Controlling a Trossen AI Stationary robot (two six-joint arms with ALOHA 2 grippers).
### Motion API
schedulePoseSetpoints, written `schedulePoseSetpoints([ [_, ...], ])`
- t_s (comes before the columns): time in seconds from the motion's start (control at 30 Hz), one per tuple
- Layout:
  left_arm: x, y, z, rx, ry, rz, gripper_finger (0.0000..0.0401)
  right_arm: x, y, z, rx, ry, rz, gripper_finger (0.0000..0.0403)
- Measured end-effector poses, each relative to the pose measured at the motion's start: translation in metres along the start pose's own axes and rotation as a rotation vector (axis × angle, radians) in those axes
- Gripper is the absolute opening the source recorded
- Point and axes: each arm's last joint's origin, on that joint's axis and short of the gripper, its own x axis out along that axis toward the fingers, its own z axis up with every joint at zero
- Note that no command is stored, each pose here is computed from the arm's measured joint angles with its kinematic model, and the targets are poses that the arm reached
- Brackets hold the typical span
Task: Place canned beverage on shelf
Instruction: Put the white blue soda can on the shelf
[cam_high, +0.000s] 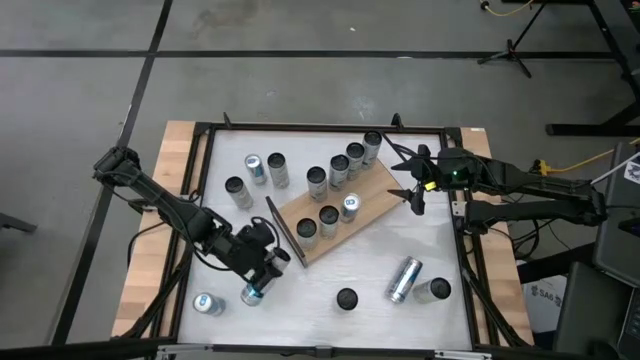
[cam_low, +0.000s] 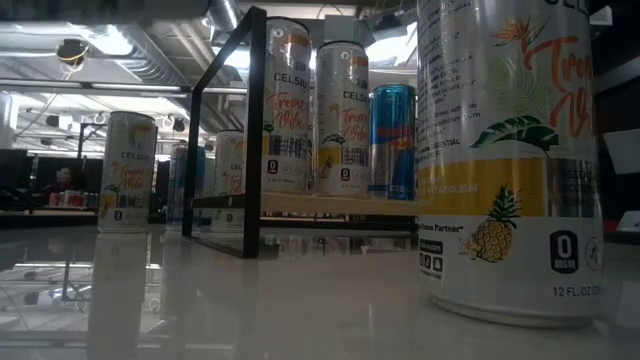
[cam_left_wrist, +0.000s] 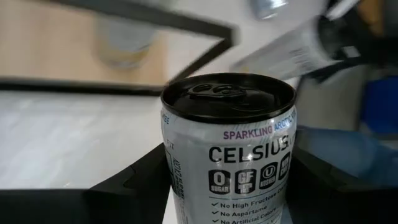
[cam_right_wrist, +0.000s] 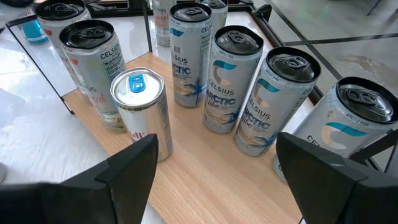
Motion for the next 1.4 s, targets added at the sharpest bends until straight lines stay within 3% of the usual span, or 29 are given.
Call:
schedulePoseSetpoints([
  [0.23,-0.003,-0.021,0.007,0.050,-0.109,-0.203,0.0230,0.000,0.000,0.000,0.000,0.000,0.000,0.0317],
  [0.43,-0.009,-0.035,0.016,0.125,-0.278,-0.307,0.0230,0.000,0.000,0.000,0.000,0.000,0.000,0.0317],
  [0.7,-0.012,-0.044,0.032,0.304,-0.504,-0.313,0.0230,0.000,0.002,0.001,0.000,-0.009,0.085,0.0317],
  [1.1,0.024,-0.047,0.080,0.616,-0.756,-0.369,0.0230,-0.005,0.011,0.021,0.065,-0.213,0.424,0.0317],
  [1.4,0.037,-0.034,0.116,0.737,-0.958,-0.309,0.0230,-0.009,0.011,0.034,0.164,-0.321,0.469,0.0317],
])
